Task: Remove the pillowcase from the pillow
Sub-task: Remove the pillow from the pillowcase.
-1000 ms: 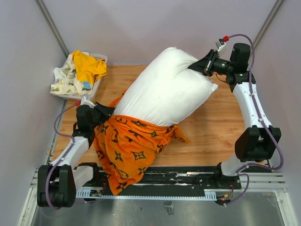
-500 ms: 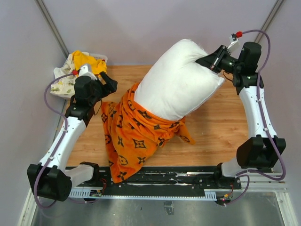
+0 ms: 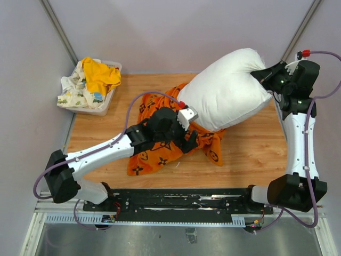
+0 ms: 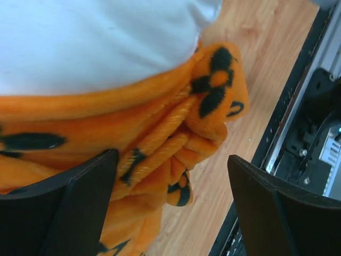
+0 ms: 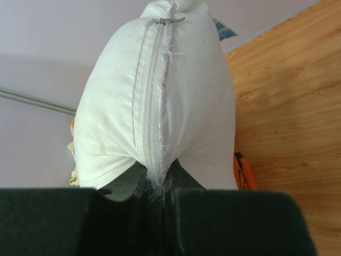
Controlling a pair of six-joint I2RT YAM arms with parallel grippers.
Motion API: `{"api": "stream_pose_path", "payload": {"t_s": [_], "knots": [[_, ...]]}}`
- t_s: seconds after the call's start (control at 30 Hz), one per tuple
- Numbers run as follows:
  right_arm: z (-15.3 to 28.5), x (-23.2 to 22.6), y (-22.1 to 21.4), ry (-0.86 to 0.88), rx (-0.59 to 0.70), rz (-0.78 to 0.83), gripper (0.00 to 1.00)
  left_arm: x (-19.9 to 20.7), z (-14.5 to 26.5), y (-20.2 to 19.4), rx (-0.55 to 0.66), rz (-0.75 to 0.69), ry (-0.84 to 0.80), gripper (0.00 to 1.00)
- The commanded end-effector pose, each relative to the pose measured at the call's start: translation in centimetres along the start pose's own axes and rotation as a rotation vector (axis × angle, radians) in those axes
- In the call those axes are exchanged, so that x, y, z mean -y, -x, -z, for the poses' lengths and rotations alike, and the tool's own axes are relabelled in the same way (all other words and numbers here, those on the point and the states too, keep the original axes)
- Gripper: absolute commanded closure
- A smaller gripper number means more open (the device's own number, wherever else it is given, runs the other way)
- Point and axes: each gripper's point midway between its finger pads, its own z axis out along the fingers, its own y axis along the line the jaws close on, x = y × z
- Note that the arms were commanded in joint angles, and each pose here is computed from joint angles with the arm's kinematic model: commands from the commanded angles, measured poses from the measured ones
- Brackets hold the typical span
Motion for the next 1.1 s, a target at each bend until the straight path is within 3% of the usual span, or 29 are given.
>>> {"api": "stream_pose_path", "payload": {"t_s": [0.0, 0.1, 0.27, 0.3, 0.33, 0.4, 0.5, 0.57, 0.7, 0.8, 0.93, 1.03, 1.07], "knots": [[1.2, -2.2, 3.9, 0.036, 0.171, 0.038, 0.99, 1.2, -1.4, -1.9, -0.053, -0.134, -0.021, 0.13], [0.9, -2.4, 3.6, 0.060, 0.153, 0.030, 0.99, -1.6, -3.0, -3.5, -0.105, -0.145, 0.127, 0.18], [0.7, -2.0, 3.4, 0.062, 0.149, 0.048, 0.99, -6.0, -3.5, -4.9, -0.180, -0.169, 0.360, 0.65], [0.6, -1.8, 3.4, 0.059, 0.150, 0.047, 0.99, -6.8, -3.3, -5.0, -0.181, -0.155, 0.400, 0.91], [0.5, -1.6, 3.4, 0.059, 0.149, 0.042, 0.99, -8.0, -3.0, -5.0, -0.181, -0.133, 0.447, 0.99], [0.3, -1.4, 3.4, 0.069, 0.146, 0.025, 0.99, -11.2, -1.7, -5.5, -0.182, -0.051, 0.534, 1.00], [0.9, -1.1, 3.8, 0.065, 0.161, 0.017, 0.99, -19.0, 2.9, -7.1, -0.177, 0.199, 0.722, 1.00], [1.4, -0.6, 4.4, 0.049, 0.184, 0.015, 0.99, -22.0, 6.2, -7.7, -0.127, 0.360, 0.774, 1.00], [1.5, -0.2, 4.7, 0.031, 0.190, 0.008, 0.99, -22.4, 10.7, -5.6, 0.028, 0.401, 0.836, 1.00], [1.0, 0.1, 4.5, 0.045, 0.187, -0.026, 0.99, -21.6, 11.6, -4.5, 0.068, 0.446, 0.829, 0.98], [0.8, 0.1, 4.3, 0.057, 0.184, -0.045, 0.99, -19.3, 10.9, -2.8, 0.082, 0.421, 0.697, 0.56], [1.5, 0.0, 4.5, 0.037, 0.196, -0.028, 0.99, -17.5, 11.6, -0.7, 0.118, 0.320, 0.696, 0.33], [1.8, -0.2, 4.6, 0.029, 0.204, -0.019, 0.99, -16.6, 11.8, 0.4, 0.140, 0.277, 0.678, 0.17]]}}
